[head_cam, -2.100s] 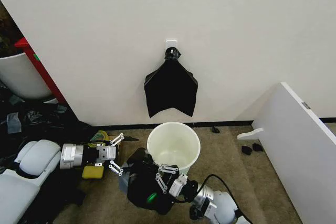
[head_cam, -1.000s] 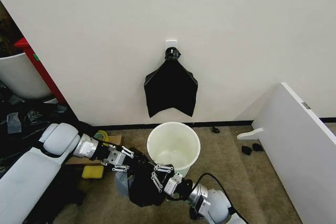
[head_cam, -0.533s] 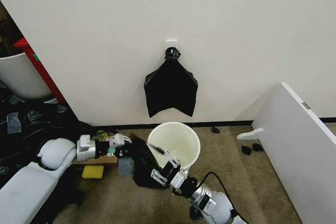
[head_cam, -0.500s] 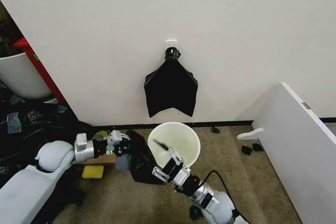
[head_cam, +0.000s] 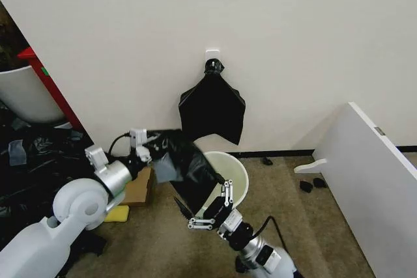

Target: Place the garbage bag over the trash bin.

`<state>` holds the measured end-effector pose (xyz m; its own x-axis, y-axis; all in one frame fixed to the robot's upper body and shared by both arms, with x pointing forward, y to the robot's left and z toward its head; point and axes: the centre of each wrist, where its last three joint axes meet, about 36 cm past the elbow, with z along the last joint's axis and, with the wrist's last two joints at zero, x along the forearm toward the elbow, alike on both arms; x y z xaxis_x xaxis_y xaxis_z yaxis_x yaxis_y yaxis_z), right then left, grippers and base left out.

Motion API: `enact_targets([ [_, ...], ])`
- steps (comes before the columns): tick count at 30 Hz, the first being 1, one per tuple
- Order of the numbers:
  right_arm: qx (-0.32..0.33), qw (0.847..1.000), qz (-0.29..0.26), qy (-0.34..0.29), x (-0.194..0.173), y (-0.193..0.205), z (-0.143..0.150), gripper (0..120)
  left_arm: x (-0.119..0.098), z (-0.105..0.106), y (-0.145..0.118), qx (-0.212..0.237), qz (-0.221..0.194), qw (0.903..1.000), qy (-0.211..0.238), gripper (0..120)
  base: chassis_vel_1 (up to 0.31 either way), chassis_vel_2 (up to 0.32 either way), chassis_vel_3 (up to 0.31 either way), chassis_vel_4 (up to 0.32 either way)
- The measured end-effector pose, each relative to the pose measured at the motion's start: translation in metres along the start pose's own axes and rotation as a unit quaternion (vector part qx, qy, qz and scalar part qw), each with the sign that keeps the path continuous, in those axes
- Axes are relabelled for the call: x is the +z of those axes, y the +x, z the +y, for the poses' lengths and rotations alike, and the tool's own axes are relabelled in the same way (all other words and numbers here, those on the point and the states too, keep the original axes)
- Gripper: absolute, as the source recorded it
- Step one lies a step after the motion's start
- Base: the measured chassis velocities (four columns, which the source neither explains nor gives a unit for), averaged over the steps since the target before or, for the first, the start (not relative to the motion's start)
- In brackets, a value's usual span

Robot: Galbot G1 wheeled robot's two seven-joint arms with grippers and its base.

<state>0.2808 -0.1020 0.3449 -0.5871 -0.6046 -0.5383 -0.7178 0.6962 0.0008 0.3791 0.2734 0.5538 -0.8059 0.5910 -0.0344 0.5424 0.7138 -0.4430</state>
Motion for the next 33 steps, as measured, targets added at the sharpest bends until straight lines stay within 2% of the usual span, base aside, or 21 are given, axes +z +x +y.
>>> enact_targets([
  [2, 0.033, 0.998, 0.010, -0.045, -0.004, -0.003, 0.014, 100, -0.008, -0.012, 0.002, 0.003, -0.007, 0.9998, 0.020, 0, 0.000, 0.000, 0.000, 0.000],
  [3, 0.033, 0.998, 0.010, -0.045, -0.004, -0.003, 0.014, 100, -0.008, -0.012, 0.002, 0.003, -0.007, 0.9998, 0.020, 0, 0.000, 0.000, 0.000, 0.000],
  [5, 0.086, 0.989, 0.021, -0.122, -0.013, -0.011, 0.033, 100, -0.013, -0.022, 0.006, 0.014, -0.013, 0.9994, 0.030, 0, 0.000, 0.000, 0.000, 0.000],
  [7, 0.111, 0.978, 0.027, -0.173, -0.019, -0.016, 0.044, 100, -0.014, -0.027, 0.008, 0.020, -0.015, 0.9991, 0.034, 0, 0.000, 0.000, 0.000, 0.000],
  [8, 0.111, 0.978, 0.027, -0.173, -0.019, -0.016, 0.044, 100, -0.014, -0.027, 0.008, 0.020, -0.015, 0.9991, 0.034, 0, 0.000, 0.000, 0.000, 0.000],
  [11, 0.138, 0.960, 0.038, -0.242, -0.024, -0.025, 0.057, 89, -0.013, -0.030, 0.009, 0.027, -0.020, 0.9987, 0.038, 0, 0.000, 0.000, 0.000, 0.000],
  [17, 0.130, 0.962, 0.033, -0.237, -0.023, -0.026, 0.054, 86, -0.011, -0.024, 0.008, 0.020, -0.024, 0.9992, 0.024, 0, 0.000, 0.000, 0.000, 0.000],
  [20, 0.103, 0.979, 0.039, -0.173, -0.019, -0.021, 0.033, 86, -0.007, -0.001, 0.001, -0.011, -0.030, 0.9995, 0.000, 0, 0.000, 0.000, 0.000, 0.000],
  [21, 0.103, 0.979, 0.039, -0.173, -0.019, -0.021, 0.033, 86, -0.007, -0.001, 0.001, -0.011, -0.030, 0.9995, 0.000, 0, 0.000, 0.000, 0.000, 0.000],
  [23, 0.085, 0.992, 0.054, -0.082, -0.016, -0.016, -0.010, 86, -0.006, 0.011, -0.003, -0.027, -0.035, 0.9990, -0.001, 0, 0.000, 0.000, 0.000, 0.000],
  [24, 0.080, 0.994, 0.069, -0.040, -0.016, -0.013, -0.030, 86, -0.005, 0.015, -0.004, -0.033, -0.036, 0.9988, 0.001, 0, 0.000, 0.000, 0.000, 0.000],
  [25, 0.072, 0.993, 0.090, 0.019, -0.017, -0.009, -0.057, 91, -0.004, 0.018, -0.006, -0.037, -0.039, 0.9986, 0.005, 0, 0.000, 0.000, 0.000, 0.000],
  [26, 0.072, 0.993, 0.090, 0.019, -0.017, -0.009, -0.057, 91, -0.004, 0.018, -0.006, -0.037, -0.039, 0.9986, 0.005, 0, 0.000, 0.000, 0.000, 0.000],
  [29, 0.019, 0.974, 0.137, 0.182, -0.017, 0.005, -0.124, 99, 0.002, 0.021, -0.010, -0.038, -0.047, 0.9979, 0.021, 0, 0.000, 0.000, 0.000, 0.000],
  [30, 0.019, 0.974, 0.137, 0.182, -0.017, 0.005, -0.124, 99, 0.002, 0.021, -0.010, -0.038, -0.047, 0.9979, 0.021, 0, 0.000, 0.000, 0.000, 0.000],
  [33, -0.052, 0.940, 0.165, 0.295, -0.019, 0.018, -0.167, 100, 0.008, 0.018, -0.018, -0.027, -0.063, 0.9963, 0.052, 0, 0.000, 0.000, 0.000, 0.000],
])
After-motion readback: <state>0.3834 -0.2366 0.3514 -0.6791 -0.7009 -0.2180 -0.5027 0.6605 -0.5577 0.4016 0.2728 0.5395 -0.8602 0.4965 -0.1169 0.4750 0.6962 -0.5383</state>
